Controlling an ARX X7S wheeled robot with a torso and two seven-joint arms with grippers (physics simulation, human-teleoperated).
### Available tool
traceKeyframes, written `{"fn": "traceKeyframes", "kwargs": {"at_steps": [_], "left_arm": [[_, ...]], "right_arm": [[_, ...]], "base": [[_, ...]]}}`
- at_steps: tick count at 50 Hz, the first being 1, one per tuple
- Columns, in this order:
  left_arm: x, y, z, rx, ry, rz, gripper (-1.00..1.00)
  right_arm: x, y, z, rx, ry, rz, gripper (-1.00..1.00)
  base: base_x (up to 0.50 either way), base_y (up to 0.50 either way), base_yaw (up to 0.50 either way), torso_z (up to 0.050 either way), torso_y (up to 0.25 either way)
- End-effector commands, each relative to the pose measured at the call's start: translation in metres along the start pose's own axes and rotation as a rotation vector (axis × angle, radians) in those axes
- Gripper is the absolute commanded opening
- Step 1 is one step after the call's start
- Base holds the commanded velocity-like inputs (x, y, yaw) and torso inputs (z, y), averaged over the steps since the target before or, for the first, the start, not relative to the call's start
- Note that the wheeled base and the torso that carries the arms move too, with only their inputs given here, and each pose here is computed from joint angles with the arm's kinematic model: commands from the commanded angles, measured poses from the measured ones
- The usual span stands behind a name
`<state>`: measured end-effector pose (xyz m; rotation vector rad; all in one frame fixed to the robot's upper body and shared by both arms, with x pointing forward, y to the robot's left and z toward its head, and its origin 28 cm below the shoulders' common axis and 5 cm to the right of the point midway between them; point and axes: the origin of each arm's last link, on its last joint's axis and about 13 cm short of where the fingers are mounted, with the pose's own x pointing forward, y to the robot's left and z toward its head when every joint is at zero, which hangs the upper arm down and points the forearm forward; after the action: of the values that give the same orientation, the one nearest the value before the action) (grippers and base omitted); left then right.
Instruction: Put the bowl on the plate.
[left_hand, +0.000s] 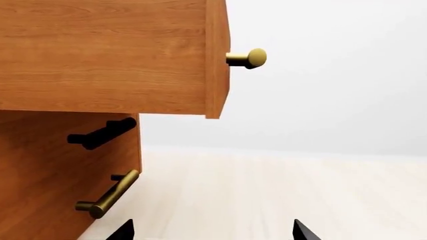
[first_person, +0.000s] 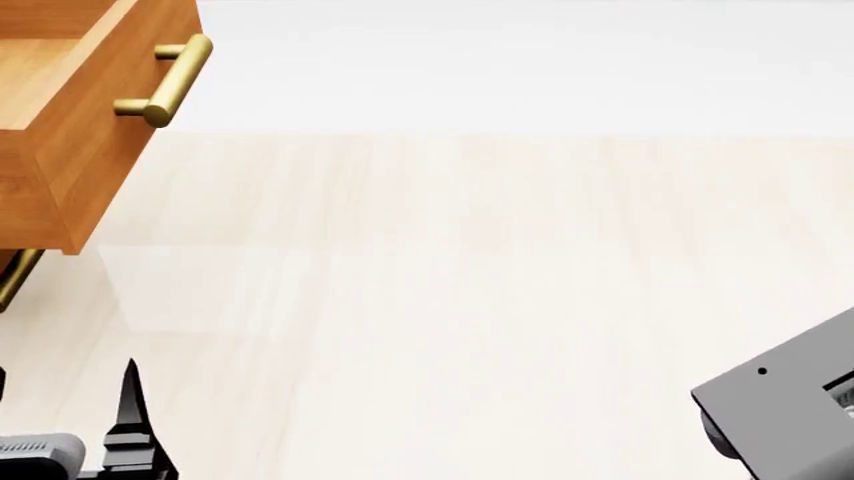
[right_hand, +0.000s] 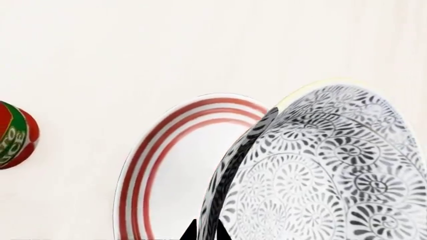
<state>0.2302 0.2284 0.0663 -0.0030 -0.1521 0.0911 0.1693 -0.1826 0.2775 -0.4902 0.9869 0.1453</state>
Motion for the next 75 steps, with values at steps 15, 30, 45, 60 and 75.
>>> {"fn": "traceKeyframes", "kwargs": {"at_steps": [15,30,45,60,75], "left_arm": [[0.0,0.0,0.0,0.001,0.0,0.001,1.0],[0.001,0.0,-0.001,0.0,0.0,0.0,1.0],[0.002,0.0,-0.002,0.0,0.001,0.003,1.0],[0.002,0.001,-0.003,0.0,0.002,0.003,1.0],[0.0,0.0,0.001,0.004,-0.003,0.0,1.0]], "right_arm": [[0.008,0.0,-0.005,0.015,-0.02,-0.004,-1.0],[0.006,-0.002,-0.01,0.038,-0.014,-0.011,-1.0],[0.013,-0.001,-0.01,0.041,-0.003,0.002,-1.0],[0.021,-0.003,-0.009,0.052,-0.001,0.013,-1.0],[0.023,-0.006,-0.009,0.057,-0.008,0.017,-1.0]], "base": [[0.0,0.0,0.0,0.0,0.001],[0.0,0.0,0.0,0.0,0.0],[0.0,0.0,0.0,0.0,0.001],[0.0,0.0,0.0,0.0,0.0],[0.0,0.0,0.0,0.0,0.001]]}}
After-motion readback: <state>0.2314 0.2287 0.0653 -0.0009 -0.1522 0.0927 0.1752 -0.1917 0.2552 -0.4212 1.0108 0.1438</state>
